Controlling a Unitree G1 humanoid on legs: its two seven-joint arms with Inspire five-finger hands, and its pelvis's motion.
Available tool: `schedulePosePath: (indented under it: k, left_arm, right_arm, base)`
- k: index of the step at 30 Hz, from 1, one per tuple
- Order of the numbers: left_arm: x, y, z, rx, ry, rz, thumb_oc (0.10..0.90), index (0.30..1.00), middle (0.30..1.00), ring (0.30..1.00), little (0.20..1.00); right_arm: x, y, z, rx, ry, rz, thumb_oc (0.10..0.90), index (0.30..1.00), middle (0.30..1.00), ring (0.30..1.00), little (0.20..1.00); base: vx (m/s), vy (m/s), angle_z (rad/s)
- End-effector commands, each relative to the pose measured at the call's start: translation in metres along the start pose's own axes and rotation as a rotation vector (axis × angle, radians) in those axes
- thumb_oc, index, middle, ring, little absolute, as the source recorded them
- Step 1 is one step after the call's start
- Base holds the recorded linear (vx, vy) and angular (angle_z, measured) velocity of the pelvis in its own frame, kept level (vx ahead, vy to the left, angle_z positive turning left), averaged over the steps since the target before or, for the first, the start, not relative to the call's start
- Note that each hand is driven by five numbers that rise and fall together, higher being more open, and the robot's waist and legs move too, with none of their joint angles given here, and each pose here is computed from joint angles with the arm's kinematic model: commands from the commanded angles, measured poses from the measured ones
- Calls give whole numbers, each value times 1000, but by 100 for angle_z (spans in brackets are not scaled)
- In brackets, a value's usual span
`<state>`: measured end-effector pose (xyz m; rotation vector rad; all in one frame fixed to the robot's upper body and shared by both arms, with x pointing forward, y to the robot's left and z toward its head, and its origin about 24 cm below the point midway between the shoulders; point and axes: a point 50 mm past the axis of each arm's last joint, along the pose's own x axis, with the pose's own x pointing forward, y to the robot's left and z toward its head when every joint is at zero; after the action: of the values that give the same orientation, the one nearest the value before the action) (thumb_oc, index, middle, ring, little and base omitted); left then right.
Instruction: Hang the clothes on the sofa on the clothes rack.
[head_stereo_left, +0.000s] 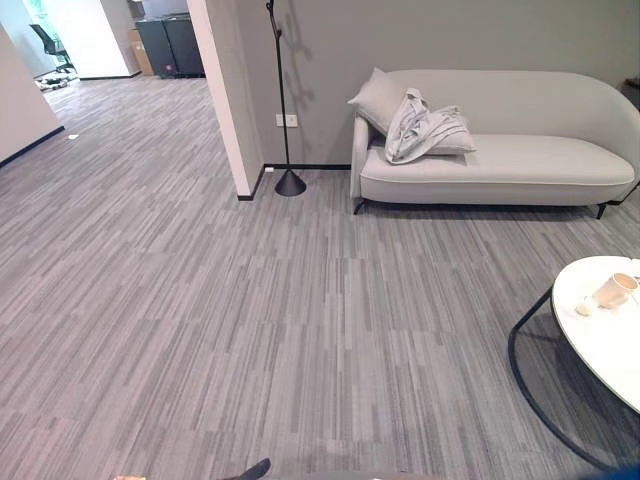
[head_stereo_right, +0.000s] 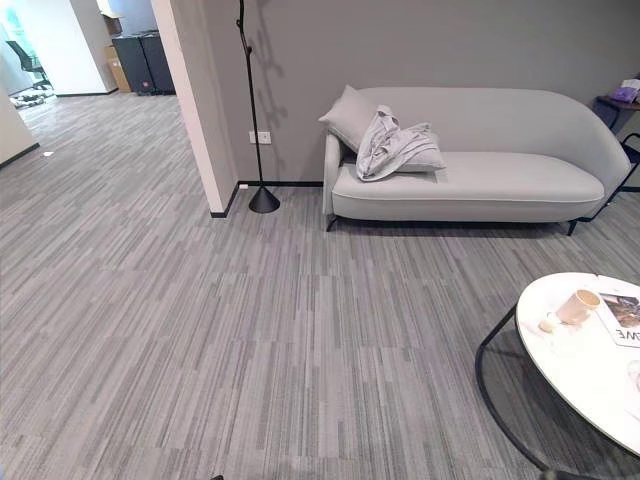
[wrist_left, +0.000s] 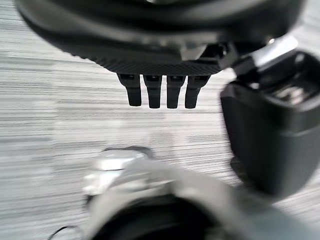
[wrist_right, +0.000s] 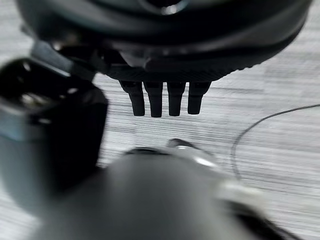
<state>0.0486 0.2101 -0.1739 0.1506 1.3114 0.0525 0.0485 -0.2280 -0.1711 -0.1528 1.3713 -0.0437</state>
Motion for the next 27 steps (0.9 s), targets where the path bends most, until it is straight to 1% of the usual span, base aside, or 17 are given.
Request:
schedulePosePath:
  k: [1, 11, 19, 22, 26, 27]
  left_arm:
    - [1, -15, 4, 80, -9, -65, 800, 900, 900, 900, 900]
    - [1, -21, 3, 108, 4, -97, 800, 900, 900, 900, 900]
    - [1, -20, 7, 112, -14, -92, 800, 900, 900, 900, 900]
    - [2, -20, 9, 125, -16, -90, 800, 900, 900, 900, 900]
    - [1, -21, 9, 149, -18, -92, 800, 900, 900, 900, 900]
    - [1, -21, 9, 169, -20, -91, 800, 900, 900, 900, 900]
  right_arm:
    - [2, 20, 10, -32, -2, 47, 800, 900, 900, 900, 900]
    - [3, 20, 17, -77, -22, 48, 800, 900, 900, 900, 900]
    - [3, 15, 13, 22, -5, 24, 800, 900, 900, 900, 900]
    - [3, 16, 12, 30, 2, 22, 800, 900, 900, 900, 900]
    - [3, 17, 15, -23, -7, 27, 800, 900, 900, 900, 900]
    - [3, 19, 19, -96, -22, 31, 800, 900, 900, 900, 900]
  base:
    - [4, 11, -7]
    - [1, 6, -4]
    - [11, -1, -7]
    - [17, -11, -6]
    - [8, -6, -2]
    - [0, 0, 0]
